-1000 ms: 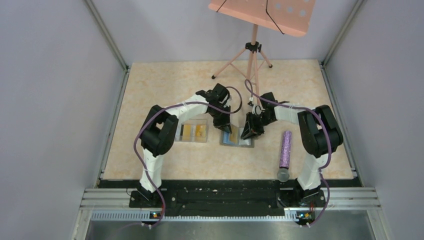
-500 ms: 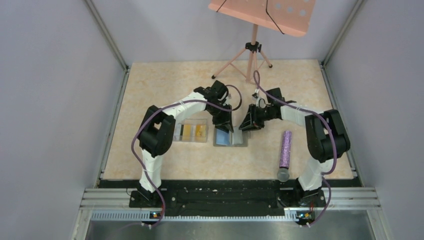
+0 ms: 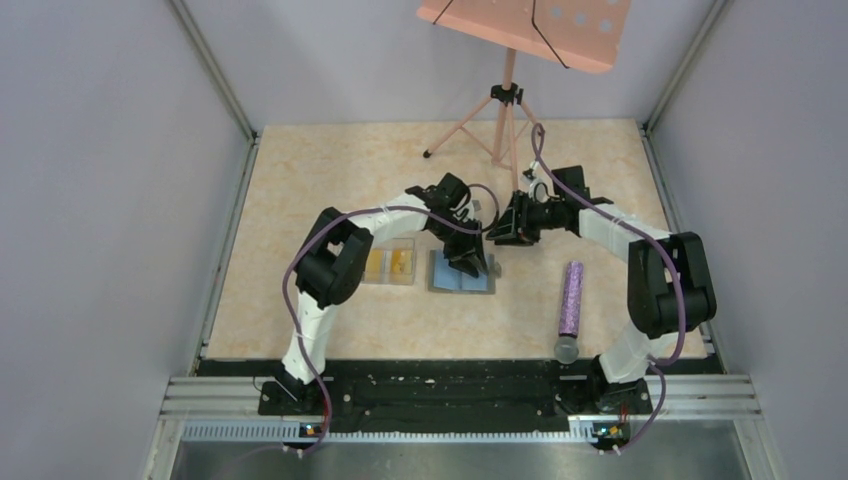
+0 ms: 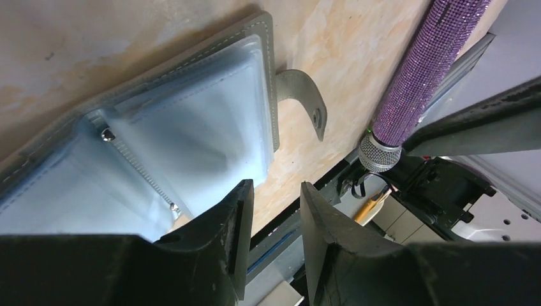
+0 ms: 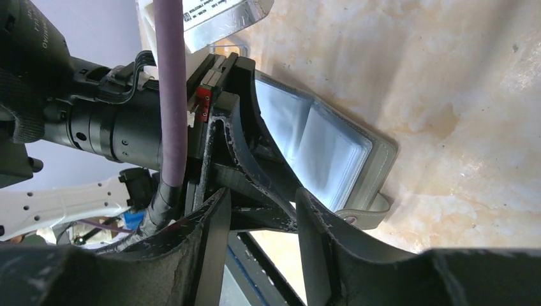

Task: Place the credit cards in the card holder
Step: Turn over the card slot in the card holder.

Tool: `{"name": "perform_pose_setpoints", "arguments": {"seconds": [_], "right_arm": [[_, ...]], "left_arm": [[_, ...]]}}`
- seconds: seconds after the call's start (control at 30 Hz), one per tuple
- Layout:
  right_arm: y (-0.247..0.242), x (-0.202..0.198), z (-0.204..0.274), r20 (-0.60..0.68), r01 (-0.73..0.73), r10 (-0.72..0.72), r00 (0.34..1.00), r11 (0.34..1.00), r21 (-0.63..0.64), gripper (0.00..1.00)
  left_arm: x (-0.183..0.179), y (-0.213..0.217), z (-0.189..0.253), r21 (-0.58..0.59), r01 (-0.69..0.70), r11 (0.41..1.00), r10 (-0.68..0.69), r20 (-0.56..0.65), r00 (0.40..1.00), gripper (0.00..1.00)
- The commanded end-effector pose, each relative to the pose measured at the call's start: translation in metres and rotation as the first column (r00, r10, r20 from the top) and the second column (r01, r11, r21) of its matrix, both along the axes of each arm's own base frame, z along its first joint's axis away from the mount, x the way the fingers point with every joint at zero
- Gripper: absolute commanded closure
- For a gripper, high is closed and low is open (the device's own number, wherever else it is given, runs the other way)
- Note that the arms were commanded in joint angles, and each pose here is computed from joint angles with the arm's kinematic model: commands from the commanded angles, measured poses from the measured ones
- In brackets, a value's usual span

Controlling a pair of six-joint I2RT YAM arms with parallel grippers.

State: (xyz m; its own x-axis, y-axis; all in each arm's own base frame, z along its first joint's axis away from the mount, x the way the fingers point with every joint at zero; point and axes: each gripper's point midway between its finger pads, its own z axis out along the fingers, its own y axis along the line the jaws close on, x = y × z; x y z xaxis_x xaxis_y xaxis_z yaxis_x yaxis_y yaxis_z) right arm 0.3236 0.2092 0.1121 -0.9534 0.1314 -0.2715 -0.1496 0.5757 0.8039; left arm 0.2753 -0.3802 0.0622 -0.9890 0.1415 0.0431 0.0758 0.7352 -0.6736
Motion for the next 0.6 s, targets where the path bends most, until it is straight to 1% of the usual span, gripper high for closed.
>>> {"name": "perform_pose_setpoints", "arguments": {"seconds": [0.0, 0.13, 0.27, 0.4, 0.47, 0.57], "right_arm": [[-0.002, 0.002, 0.016, 0.062, -0.005, 0.005, 0.998, 1.000, -0.002, 0.55], [-0.002, 0.003, 0.018, 0.068, -0.011, 0.012, 0.998, 1.000, -0.005, 0.53], [0.000, 0.004, 0.020, 0.065, -0.018, 0.018, 0.998, 1.000, -0.005, 0.53], [0.006, 0.004, 0.020, 0.063, -0.041, 0.042, 0.997, 0.999, -0.013, 0.52], [0.013, 0.003, 0.019, 0.056, -0.060, 0.061, 0.997, 0.998, -0.015, 0.52], [0.029, 0.004, 0.020, 0.056, -0.092, 0.093, 0.994, 0.996, -0.018, 0.52]], "left_arm": [[0.014, -0.018, 0.031, -0.115, 0.017, 0.993, -0.008, 0.083, 0.997, 0.61], [0.026, -0.021, 0.053, -0.192, 0.003, 0.981, 0.026, 0.148, 0.989, 0.60], [0.040, -0.010, 0.070, -0.227, -0.046, 0.973, 0.093, 0.201, 0.975, 0.60], [0.055, 0.017, 0.085, -0.242, -0.114, 0.964, 0.175, 0.251, 0.952, 0.60], [0.064, 0.038, 0.098, -0.268, -0.159, 0.950, 0.234, 0.272, 0.933, 0.60], [0.072, 0.072, 0.107, -0.295, -0.239, 0.925, 0.321, 0.274, 0.907, 0.60]]}}
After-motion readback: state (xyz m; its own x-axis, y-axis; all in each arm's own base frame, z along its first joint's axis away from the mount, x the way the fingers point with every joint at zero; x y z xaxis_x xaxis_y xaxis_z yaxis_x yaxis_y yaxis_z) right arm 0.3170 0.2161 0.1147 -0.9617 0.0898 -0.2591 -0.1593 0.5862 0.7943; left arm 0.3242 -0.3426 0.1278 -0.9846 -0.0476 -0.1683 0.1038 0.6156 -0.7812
